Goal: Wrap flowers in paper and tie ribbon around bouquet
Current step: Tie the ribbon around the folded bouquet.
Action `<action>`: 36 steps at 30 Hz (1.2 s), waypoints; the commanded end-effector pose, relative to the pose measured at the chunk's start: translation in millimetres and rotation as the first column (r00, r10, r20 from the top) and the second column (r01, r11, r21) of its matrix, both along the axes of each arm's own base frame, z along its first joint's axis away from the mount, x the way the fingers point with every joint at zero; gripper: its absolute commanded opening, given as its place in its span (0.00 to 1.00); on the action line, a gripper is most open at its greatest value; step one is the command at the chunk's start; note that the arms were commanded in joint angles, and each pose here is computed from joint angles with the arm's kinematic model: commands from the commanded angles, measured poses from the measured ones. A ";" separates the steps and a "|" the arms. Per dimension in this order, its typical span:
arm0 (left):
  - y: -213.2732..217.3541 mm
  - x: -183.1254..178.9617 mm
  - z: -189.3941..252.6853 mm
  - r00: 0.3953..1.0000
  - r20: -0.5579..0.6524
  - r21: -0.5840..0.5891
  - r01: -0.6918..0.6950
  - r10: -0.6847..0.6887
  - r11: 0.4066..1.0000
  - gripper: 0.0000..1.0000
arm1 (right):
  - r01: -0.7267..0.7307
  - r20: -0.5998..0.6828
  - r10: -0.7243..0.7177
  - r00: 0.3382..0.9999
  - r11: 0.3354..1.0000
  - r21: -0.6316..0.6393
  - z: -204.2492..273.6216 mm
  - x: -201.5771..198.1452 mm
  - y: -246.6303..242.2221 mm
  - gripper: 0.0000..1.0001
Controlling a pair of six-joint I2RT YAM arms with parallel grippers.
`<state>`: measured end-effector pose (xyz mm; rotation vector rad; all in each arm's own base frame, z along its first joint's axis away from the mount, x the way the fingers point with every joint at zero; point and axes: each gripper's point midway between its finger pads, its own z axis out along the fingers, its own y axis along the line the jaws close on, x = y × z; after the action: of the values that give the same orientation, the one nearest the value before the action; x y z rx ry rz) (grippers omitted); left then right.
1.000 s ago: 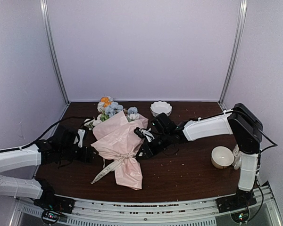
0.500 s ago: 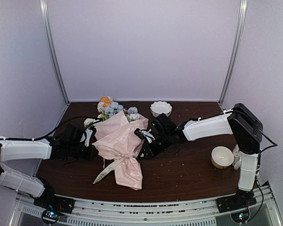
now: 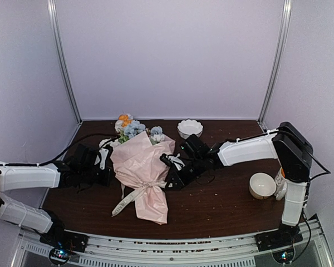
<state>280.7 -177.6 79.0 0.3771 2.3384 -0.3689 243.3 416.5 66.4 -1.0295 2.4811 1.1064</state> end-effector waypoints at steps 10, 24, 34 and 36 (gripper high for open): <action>12.6 26.9 -24.3 0.990 -0.025 0.082 -0.134 0.136 0.988 0.00 | -0.077 -0.076 0.069 0.995 0.990 -0.119 -29.4 -56.9 -40.3 0.00; -74.3 11.0 60.8 0.948 0.136 -0.134 0.306 -0.289 0.942 0.31 | -0.094 -0.054 0.088 0.995 0.988 -0.121 -16.8 -54.1 -33.6 0.00; -102.6 25.6 30.6 0.965 -0.099 -0.084 0.235 -0.242 0.969 0.76 | -0.082 -0.050 0.076 0.996 0.989 -0.120 -16.7 -52.2 -32.9 0.00; -96.8 30.5 18.8 0.975 -0.125 -0.060 0.179 -0.185 0.982 0.85 | -0.082 -0.048 0.076 0.996 0.989 -0.120 -16.8 -52.1 -32.7 0.00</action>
<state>309.9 -287.7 125.5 0.6649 2.2768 -0.6306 187.2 379.6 36.0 -1.1484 2.6389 1.0319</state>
